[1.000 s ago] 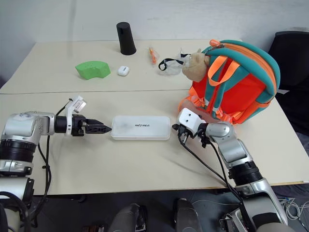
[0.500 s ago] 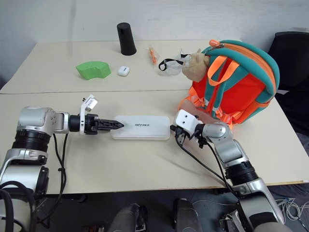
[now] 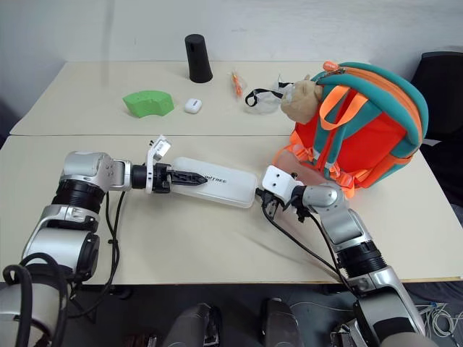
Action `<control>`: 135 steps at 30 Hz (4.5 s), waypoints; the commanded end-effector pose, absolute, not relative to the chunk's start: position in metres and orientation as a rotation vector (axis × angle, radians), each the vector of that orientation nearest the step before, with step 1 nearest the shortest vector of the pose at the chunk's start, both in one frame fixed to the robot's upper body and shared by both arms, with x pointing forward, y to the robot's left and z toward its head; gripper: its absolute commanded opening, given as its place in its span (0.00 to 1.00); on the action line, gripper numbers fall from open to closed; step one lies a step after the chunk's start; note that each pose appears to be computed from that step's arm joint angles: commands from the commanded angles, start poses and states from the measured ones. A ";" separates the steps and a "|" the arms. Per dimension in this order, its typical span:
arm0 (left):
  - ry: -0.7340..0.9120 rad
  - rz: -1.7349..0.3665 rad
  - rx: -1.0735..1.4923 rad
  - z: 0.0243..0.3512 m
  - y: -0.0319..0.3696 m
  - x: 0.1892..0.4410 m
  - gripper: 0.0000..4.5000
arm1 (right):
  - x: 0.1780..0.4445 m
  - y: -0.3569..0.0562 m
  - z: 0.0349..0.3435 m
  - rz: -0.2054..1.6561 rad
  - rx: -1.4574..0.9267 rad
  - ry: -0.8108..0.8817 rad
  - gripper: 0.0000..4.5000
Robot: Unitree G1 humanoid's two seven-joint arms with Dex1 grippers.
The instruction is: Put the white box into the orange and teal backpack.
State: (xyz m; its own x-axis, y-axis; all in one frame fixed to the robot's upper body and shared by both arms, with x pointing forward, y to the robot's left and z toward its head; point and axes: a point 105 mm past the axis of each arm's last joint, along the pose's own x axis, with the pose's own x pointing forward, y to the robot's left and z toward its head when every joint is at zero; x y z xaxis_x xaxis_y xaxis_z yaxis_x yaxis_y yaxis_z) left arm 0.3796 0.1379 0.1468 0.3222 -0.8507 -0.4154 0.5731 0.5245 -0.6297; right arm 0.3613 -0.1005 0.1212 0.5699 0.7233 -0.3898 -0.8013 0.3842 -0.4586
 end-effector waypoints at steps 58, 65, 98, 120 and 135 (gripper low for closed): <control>0.016 -1.350 -0.279 0.287 0.160 0.274 0.31 | 0.357 -0.176 0.260 0.782 0.178 -0.216 0.28; -0.022 -1.239 -0.257 0.291 0.182 0.289 0.31 | 0.297 -0.160 0.257 1.082 0.065 -0.121 0.00; -0.052 -1.424 -0.090 0.275 0.142 0.283 0.31 | 0.195 -0.142 0.236 1.489 0.027 0.177 0.00; -0.026 -1.615 0.250 0.264 0.105 0.287 0.31 | 0.196 -0.140 0.227 1.466 0.036 0.198 0.00; -0.072 -1.576 0.135 0.232 0.006 0.293 0.31 | 0.202 -0.135 0.230 1.462 0.038 0.179 0.00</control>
State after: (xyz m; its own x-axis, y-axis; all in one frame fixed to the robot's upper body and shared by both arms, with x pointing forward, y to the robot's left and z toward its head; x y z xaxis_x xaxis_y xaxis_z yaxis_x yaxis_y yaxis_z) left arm 0.2989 0.0147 0.2229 0.0114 -0.9983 -0.0579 0.9967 0.0067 0.0809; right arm 0.2040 -0.1381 0.2230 0.1139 0.9862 -0.1199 -0.9772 0.1330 0.1655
